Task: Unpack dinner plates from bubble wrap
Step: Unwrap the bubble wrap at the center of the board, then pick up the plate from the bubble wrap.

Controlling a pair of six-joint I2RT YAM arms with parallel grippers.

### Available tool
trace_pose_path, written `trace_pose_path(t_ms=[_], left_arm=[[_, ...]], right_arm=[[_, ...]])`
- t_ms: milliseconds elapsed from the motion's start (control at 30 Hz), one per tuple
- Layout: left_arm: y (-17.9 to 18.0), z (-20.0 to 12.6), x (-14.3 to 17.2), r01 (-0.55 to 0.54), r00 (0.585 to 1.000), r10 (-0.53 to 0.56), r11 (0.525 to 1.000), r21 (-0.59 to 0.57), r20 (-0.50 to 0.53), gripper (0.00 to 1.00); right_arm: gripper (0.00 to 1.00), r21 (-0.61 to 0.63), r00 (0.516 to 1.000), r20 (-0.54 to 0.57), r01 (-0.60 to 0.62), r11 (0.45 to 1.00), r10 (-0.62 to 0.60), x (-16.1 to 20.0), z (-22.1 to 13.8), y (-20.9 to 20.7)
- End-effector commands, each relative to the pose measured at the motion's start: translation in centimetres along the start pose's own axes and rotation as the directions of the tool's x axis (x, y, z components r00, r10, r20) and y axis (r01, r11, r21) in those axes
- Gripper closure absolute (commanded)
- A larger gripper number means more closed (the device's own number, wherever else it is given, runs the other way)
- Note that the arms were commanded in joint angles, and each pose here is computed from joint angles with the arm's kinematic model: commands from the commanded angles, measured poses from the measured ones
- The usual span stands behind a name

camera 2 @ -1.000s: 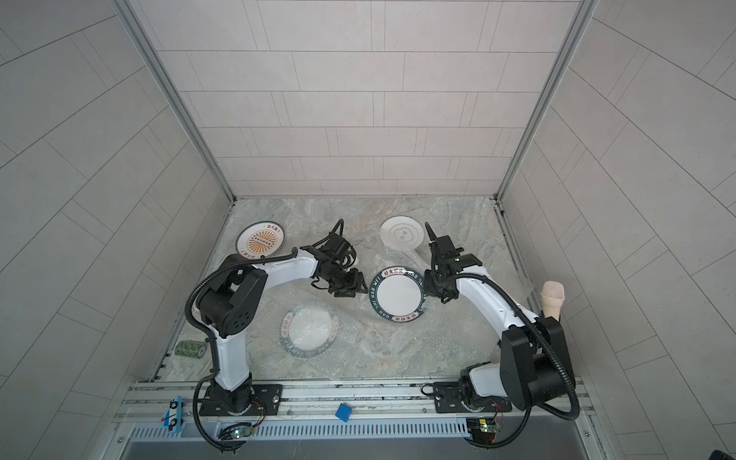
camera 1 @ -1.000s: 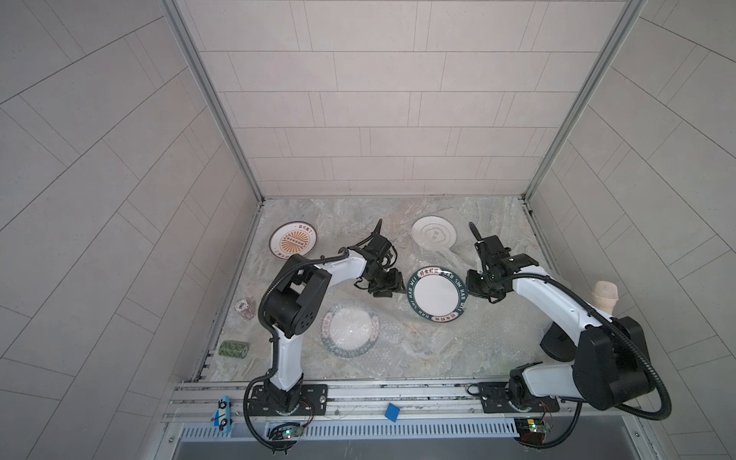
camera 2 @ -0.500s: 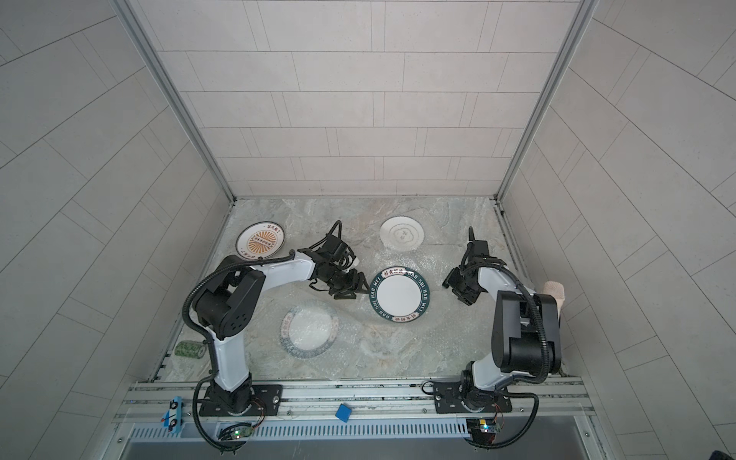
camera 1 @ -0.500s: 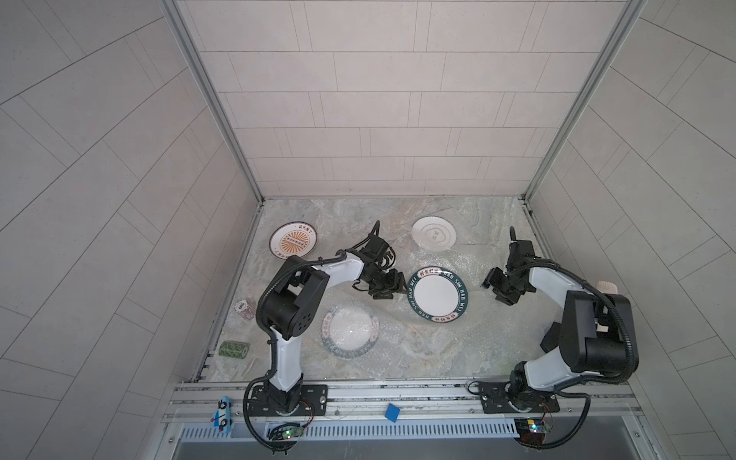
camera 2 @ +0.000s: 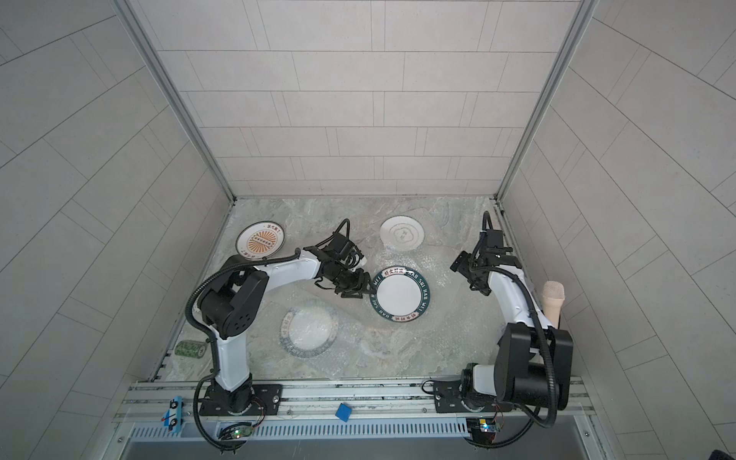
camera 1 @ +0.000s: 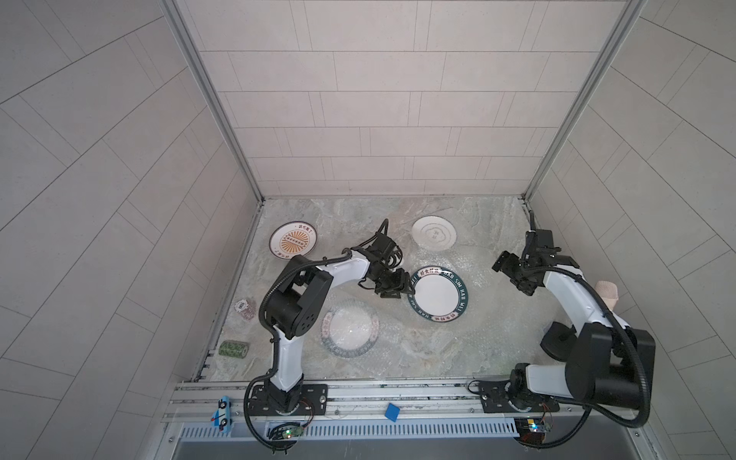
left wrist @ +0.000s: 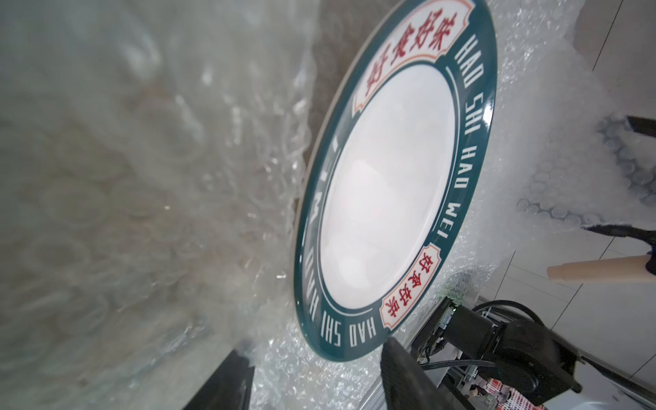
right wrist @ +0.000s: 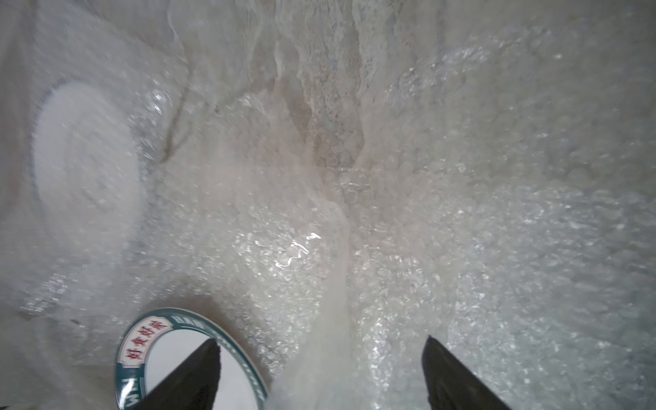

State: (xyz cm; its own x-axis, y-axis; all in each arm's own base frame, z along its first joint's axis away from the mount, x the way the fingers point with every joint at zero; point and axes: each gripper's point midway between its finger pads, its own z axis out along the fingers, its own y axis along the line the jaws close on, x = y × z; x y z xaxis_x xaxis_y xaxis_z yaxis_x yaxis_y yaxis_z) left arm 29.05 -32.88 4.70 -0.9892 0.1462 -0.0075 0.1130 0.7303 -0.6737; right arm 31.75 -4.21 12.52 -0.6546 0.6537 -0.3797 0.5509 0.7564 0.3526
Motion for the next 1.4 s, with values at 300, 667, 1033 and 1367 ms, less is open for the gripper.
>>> trace_pose_path(t_ms=[300, 667, 1033, 1367], left_arm=[[-2.6, -4.1, -0.9, -0.083, 0.989, 0.1, 0.985, -0.149, 0.111, 0.47], [-1.6, 0.6, -0.3, 0.007, 0.998, -0.002, 0.996, -0.086, 0.061, 0.43], [-0.7, 2.1, -1.0, 0.048, 0.998, -0.046, 0.997, -0.053, 0.045, 0.56], [0.4, 2.3, -1.0, 0.085, 0.996, -0.081, 0.991, -0.102, 0.045, 0.78]], right_arm=[[0.0, -0.183, 0.98, 0.058, 0.198, 0.963, -0.19, 2.7, -4.2, 5.0], [0.0, -0.229, 0.977, 0.006, 0.209, 0.951, -0.214, 4.0, -3.3, 6.0], [0.0, -0.241, 0.976, -0.025, 0.202, 0.949, -0.215, 4.6, -2.8, 6.1], [0.0, -0.25, 0.976, -0.041, 0.195, 0.948, -0.212, 4.9, -2.5, 6.2]])
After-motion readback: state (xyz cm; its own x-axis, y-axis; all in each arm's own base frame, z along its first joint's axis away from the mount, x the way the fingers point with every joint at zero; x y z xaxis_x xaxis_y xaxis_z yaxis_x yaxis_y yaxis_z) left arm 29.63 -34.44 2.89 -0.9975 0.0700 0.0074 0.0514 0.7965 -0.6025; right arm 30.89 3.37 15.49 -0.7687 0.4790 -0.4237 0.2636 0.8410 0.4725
